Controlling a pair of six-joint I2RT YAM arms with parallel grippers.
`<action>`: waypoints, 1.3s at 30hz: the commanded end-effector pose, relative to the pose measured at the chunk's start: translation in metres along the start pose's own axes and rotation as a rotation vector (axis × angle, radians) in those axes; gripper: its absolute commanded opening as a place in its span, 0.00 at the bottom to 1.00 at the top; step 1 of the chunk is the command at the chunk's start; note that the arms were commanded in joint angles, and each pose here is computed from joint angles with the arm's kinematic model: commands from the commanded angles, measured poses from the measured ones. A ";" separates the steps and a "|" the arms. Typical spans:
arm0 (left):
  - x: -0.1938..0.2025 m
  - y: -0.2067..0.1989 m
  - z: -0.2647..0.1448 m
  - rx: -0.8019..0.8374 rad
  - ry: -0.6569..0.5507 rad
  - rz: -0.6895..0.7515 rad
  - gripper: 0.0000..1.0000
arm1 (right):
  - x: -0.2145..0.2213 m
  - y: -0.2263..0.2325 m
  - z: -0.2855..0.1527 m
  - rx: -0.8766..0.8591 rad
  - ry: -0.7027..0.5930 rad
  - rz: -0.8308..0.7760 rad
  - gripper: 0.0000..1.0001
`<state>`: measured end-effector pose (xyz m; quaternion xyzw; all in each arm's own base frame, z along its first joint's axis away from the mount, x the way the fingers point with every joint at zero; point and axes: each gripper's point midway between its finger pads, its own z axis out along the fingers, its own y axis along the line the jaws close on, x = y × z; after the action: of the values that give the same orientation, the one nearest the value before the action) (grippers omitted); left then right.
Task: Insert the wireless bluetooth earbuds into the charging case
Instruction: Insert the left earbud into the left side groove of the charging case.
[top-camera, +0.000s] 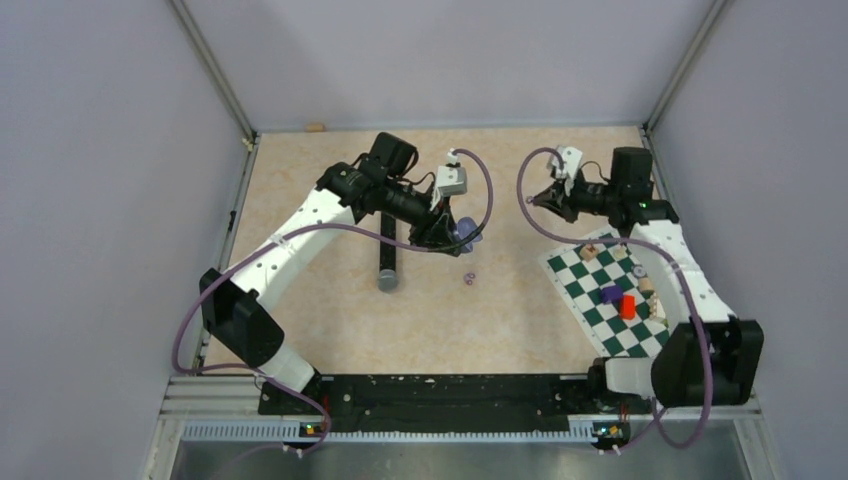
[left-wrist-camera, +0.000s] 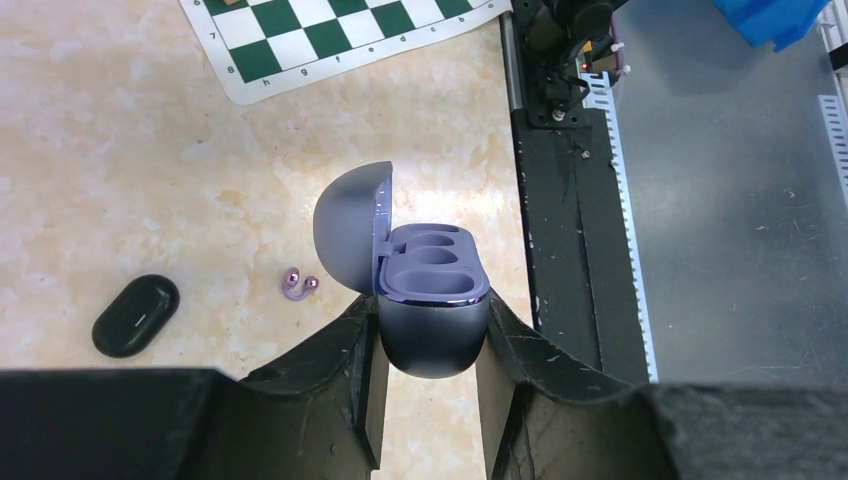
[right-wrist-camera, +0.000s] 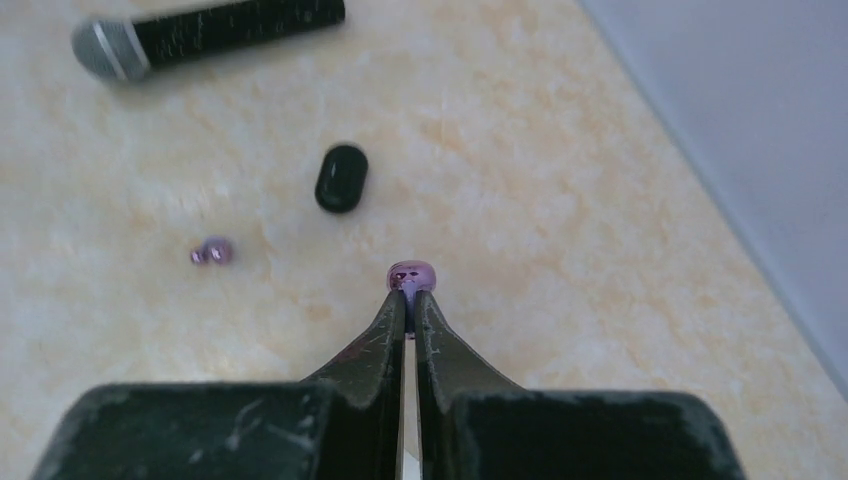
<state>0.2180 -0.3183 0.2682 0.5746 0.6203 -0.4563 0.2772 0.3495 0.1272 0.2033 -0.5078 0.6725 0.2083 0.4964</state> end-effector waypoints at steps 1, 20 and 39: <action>-0.010 -0.001 -0.005 -0.022 -0.025 0.044 0.00 | -0.108 0.009 -0.042 0.072 -0.309 0.033 0.00; -0.015 -0.020 -0.015 0.029 -0.013 0.130 0.00 | -0.213 0.113 -0.061 -0.226 -0.765 0.198 0.00; -0.014 -0.021 -0.009 0.093 -0.004 0.117 0.00 | -0.202 0.160 -0.049 -0.366 -0.852 0.249 0.00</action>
<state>0.2037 -0.3097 0.2778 0.6138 0.5863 -0.4564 0.2669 0.1970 0.2464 0.3514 -0.3607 0.4560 0.5613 0.5890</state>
